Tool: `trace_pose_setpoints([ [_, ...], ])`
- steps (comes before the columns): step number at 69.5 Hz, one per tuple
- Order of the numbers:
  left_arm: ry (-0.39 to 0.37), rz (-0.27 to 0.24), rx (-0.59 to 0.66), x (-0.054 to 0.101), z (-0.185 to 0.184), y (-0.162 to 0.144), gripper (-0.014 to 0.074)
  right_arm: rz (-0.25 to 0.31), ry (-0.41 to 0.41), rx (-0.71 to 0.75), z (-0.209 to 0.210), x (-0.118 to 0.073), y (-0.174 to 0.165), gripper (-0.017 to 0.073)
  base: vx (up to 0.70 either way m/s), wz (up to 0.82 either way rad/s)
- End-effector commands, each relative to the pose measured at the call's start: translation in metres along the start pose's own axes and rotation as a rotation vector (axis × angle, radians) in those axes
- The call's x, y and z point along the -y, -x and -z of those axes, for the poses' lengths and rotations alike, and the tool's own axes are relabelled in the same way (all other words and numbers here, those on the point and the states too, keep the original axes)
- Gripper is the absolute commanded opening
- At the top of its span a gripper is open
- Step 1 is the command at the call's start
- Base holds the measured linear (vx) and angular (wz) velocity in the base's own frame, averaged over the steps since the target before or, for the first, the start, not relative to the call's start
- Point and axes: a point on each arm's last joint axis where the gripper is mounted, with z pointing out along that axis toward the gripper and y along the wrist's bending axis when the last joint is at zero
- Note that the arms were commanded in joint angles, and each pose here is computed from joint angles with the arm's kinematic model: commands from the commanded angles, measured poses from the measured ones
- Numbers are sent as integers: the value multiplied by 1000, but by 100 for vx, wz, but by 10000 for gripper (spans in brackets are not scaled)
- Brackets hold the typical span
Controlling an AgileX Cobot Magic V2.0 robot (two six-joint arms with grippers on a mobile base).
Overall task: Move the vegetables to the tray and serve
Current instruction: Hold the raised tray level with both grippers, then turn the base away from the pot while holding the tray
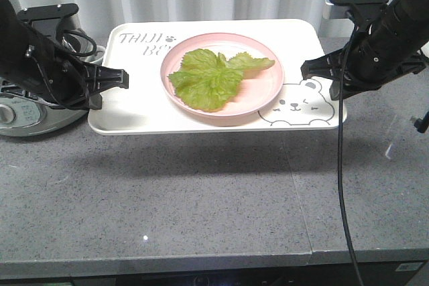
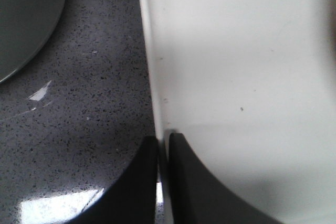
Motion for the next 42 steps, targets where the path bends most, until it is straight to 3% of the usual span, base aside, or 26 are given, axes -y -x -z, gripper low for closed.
trace_pose_setpoints([
  [1, -96, -11, 132, 14, 28, 8, -8, 14, 50, 139, 30, -8, 7, -4, 0, -1],
  [42, -96, -11, 132, 14, 28, 8, -8, 14, 50, 138, 30, -8, 7, -4, -2, -12],
])
